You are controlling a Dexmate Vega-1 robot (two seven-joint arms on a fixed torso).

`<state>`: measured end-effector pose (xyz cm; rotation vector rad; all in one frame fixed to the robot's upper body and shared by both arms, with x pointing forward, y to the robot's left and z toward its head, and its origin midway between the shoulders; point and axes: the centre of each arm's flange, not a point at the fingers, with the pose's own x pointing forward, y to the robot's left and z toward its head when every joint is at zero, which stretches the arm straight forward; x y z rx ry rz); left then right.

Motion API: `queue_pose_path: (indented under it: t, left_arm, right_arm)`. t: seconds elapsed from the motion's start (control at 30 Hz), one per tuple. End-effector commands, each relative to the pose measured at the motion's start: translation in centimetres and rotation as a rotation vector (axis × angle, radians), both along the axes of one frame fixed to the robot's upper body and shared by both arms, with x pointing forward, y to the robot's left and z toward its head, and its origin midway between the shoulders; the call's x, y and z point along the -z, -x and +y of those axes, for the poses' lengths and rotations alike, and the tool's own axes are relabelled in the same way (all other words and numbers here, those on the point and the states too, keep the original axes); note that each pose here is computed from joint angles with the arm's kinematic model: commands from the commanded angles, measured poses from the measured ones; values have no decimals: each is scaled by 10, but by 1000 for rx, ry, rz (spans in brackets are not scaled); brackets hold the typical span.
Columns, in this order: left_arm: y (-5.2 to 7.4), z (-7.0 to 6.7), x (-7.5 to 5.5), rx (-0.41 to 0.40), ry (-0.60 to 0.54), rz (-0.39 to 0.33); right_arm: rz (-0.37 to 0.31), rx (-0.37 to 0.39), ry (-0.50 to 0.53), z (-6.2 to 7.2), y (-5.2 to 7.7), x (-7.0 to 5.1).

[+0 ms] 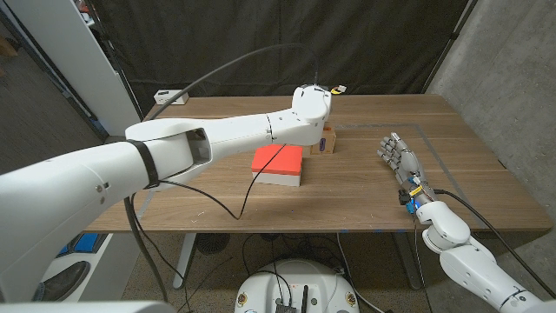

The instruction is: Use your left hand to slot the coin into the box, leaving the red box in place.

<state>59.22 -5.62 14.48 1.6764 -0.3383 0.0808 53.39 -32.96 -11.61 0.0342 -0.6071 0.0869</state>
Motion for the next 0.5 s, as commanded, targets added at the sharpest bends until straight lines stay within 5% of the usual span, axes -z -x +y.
queue_pose_path:
  t: [0.03,0.5]
  left_arm:
    - [-2,0,4,-6,1,5]
    - [-7,-3,11,4,9,16]
  right_arm:
    - [-10,9,-4,-1,3,-2]
    - [-5,8,1,-1,2,-3]
